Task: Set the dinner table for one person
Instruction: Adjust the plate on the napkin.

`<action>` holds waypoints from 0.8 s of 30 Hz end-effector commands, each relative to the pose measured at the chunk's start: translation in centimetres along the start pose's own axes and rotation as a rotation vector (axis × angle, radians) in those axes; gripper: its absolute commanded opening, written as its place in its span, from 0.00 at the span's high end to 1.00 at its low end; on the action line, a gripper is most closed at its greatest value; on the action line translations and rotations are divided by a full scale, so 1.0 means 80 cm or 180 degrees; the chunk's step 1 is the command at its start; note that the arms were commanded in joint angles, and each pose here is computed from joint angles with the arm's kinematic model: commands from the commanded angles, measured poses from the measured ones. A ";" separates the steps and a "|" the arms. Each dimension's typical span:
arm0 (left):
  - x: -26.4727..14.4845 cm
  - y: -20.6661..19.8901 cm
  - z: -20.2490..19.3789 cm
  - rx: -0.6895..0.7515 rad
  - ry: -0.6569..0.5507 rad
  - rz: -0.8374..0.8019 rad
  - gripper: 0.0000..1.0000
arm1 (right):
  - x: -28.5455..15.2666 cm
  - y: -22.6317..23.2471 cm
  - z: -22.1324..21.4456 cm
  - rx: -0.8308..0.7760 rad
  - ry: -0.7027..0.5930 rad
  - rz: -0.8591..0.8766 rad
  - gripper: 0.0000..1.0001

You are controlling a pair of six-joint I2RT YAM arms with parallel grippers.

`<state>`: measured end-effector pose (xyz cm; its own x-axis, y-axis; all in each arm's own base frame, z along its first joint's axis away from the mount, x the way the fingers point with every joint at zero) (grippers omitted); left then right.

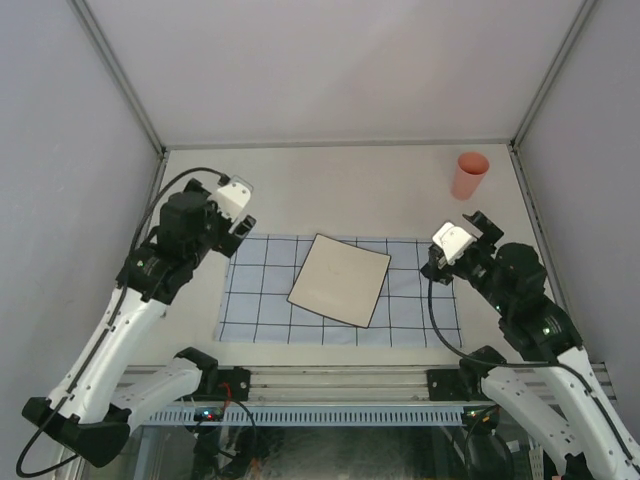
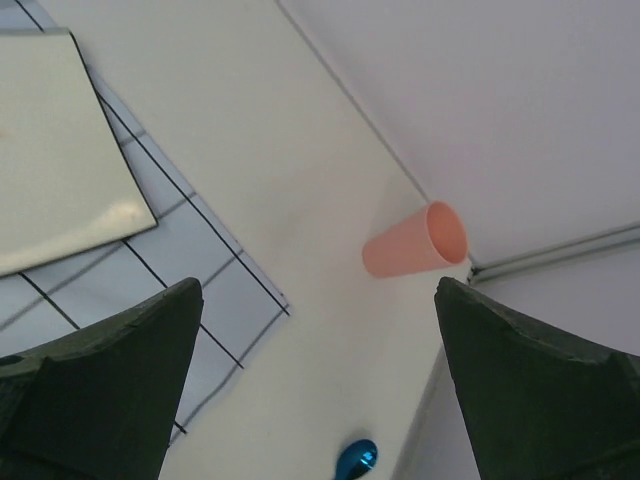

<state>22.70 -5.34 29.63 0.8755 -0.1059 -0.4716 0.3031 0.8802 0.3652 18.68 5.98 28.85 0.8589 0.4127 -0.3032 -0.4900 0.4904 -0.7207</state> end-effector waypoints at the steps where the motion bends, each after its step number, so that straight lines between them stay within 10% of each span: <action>1: -0.037 0.021 0.048 -0.0081 -0.0220 -0.0052 0.00 | -0.011 0.009 0.022 0.0698 -0.0333 0.0023 0.00; 8: -0.017 0.025 0.011 -0.0092 0.0361 0.0567 0.00 | 0.030 0.046 0.015 0.1630 -0.0036 0.0404 0.00; 14: -0.054 0.045 -0.007 0.0156 -0.0521 0.1177 0.00 | 0.049 0.060 -0.027 0.1777 0.0058 0.0015 0.00; 24: -0.032 -0.041 -0.064 -0.0139 -0.0025 -0.0349 0.04 | 0.066 0.115 -0.056 0.2281 0.0060 0.0494 0.00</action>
<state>18.10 -2.35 28.71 0.9357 0.0125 -0.3526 0.1637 0.8699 0.4653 18.96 8.32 17.65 0.7818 0.4423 -0.4395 -0.5549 0.8150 -0.1670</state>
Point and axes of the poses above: each gripper's point midway between its finger pads, its own x axis out along the fingers, its own y axis along the line the jaws close on, z = x × y, the point moved 6 cm from there along -x, back along the fingers, and after that the axes turned 9 degrees about -x, right-handed, at the moved point
